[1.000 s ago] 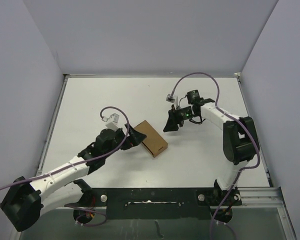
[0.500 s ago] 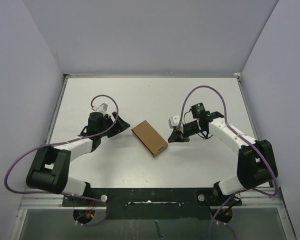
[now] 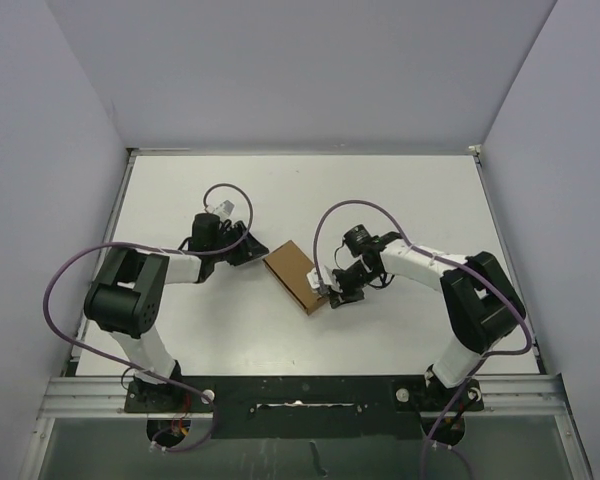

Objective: Fold the paper box

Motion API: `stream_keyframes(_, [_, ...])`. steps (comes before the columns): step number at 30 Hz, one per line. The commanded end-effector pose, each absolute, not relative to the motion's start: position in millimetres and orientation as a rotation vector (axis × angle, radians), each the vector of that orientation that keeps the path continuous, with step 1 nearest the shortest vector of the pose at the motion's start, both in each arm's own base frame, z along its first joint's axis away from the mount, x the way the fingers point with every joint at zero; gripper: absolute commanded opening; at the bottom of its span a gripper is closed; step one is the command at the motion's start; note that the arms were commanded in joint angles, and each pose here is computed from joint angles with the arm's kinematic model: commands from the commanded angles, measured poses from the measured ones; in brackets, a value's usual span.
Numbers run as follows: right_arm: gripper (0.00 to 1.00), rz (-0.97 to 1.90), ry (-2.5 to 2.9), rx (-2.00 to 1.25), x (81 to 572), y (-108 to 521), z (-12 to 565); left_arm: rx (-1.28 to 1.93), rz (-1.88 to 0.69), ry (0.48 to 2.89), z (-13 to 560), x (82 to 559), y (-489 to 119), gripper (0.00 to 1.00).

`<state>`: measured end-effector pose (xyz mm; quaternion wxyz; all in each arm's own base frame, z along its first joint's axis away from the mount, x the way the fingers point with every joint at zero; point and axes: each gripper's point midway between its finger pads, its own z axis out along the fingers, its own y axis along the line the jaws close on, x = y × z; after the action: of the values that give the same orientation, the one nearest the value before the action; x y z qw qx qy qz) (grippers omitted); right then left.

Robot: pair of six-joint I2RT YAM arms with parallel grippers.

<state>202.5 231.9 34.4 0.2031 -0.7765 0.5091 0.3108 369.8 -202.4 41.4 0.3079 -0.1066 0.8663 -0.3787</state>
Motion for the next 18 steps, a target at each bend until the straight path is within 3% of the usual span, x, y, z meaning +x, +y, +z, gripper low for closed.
stream_keyframes(1, [0.00, 0.578, 1.595, -1.916, 279, 236, 56, -0.181, -1.108, 2.294, 46, 351, -223, 0.35])
stream_keyframes(8, [0.11, 0.509, 1.683, -1.775, 305, 205, 67, -0.079, -1.127, 2.352, 45, 296, -249, 0.36])
stream_keyframes(11, [0.16, 0.625, 1.614, -1.807, 287, 191, 78, -0.120, -1.076, 2.378, 42, 281, -243, 0.37])
stream_keyframes(18, [0.56, 0.725, 1.232, -1.822, 241, 190, 118, -0.240, -0.943, 2.285, 68, 270, -211, 0.46])
